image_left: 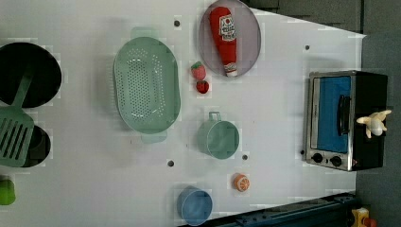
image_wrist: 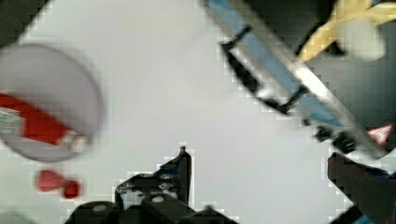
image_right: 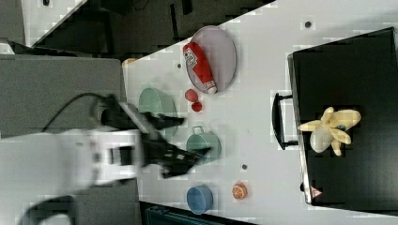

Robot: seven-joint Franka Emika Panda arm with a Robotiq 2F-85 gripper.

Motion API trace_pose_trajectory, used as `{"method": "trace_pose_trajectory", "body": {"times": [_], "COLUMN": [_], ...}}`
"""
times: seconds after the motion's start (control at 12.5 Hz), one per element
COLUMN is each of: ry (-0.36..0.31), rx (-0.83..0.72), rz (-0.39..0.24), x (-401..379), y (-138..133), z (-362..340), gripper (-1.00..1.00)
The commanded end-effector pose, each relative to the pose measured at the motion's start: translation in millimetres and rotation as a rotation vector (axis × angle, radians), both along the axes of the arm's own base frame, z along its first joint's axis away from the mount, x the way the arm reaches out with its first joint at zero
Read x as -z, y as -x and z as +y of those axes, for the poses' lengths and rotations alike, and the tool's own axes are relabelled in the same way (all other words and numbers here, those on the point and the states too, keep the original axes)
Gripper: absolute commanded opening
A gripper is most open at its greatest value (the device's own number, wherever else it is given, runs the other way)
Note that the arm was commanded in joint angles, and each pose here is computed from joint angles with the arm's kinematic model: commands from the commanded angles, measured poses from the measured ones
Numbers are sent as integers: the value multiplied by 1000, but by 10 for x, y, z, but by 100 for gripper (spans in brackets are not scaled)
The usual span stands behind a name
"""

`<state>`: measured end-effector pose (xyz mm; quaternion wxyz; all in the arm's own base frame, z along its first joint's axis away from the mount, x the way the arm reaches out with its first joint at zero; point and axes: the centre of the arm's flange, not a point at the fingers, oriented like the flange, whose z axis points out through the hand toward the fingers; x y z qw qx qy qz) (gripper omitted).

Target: Pick banana from table and place on oven.

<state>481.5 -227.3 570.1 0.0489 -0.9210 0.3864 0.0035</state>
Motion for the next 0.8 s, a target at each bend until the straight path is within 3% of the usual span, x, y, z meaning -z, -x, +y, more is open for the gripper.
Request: {"method": "trace_pose_trajectory", "body": {"times": [0.08,0.32,0.48,0.72,0.8], "ry": [-3,23,43,168,161], "rx": [173,313,300,265,264], "rz": [54,59,52,33,33], "x": [65,-5,-52,-89,-91], "y": [-228,-205,-184,-169,-170], "z": [1159,1735,1872,1864,1881], "gripper": [100,100,100,100,100]}}
